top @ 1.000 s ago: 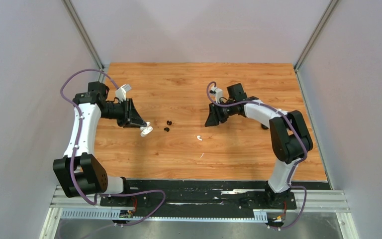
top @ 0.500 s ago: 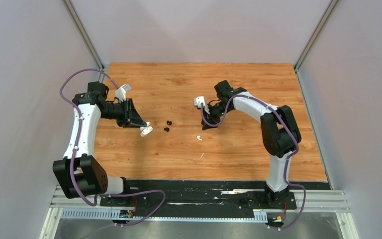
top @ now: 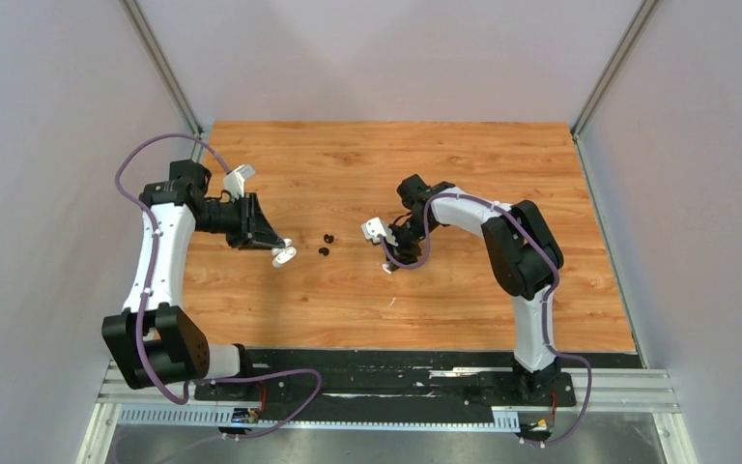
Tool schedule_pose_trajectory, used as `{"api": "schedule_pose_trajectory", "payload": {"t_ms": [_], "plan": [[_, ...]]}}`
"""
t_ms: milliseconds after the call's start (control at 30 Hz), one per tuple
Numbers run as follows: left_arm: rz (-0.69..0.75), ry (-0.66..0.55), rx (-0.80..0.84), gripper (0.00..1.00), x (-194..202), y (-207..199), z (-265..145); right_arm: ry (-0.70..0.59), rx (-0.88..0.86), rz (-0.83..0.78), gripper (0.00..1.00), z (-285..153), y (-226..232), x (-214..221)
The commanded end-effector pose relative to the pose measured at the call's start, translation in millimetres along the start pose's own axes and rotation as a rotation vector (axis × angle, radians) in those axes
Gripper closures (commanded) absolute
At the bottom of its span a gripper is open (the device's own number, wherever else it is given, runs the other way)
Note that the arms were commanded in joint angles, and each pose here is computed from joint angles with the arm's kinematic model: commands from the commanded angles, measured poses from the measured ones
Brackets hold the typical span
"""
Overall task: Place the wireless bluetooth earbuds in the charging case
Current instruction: Pick up the earbud from the center of the board.
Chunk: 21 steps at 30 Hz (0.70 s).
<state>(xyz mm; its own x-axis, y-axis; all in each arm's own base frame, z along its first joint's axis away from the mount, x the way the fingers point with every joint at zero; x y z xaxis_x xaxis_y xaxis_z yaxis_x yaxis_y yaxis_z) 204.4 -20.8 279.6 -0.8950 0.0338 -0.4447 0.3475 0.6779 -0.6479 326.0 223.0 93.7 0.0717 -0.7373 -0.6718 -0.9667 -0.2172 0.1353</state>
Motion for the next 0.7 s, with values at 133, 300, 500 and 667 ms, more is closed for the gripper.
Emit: {"api": "schedule_pose_trajectory", "payload": {"t_ms": [133, 300, 500, 667], "plan": [[0.029, -0.029, 0.007, 1.00, 5, -4, -3, 0.003, 0.007, -0.042, 0.65, 3, -8, -1], [0.025, -0.031, 0.002, 1.00, 4, -3, -3, -0.002, 0.000, -0.041, 0.65, 14, -9, -6], [0.028, -0.032, 0.000, 1.00, 4, -3, -3, -0.012, 0.003, 0.015, 0.64, 22, -10, -12], [0.023, -0.033, 0.002, 1.00, 6, -2, -1, -0.006, 0.003, 0.011, 0.65, 19, -2, -10]]}}
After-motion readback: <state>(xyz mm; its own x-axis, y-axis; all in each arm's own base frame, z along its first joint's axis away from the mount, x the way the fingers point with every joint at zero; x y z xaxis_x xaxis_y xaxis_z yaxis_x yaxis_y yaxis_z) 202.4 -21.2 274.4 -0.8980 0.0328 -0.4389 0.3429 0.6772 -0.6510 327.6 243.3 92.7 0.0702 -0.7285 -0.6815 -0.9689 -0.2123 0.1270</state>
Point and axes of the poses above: each gripper's point midway between its finger pads, its own z axis out along the fingers, its own y axis along the line the jaws close on, x = y × z, the point moved 10 cm from there along -z, back along the fingers, and after that the axes turned 11 degrees about z, right-handed, at the moved point
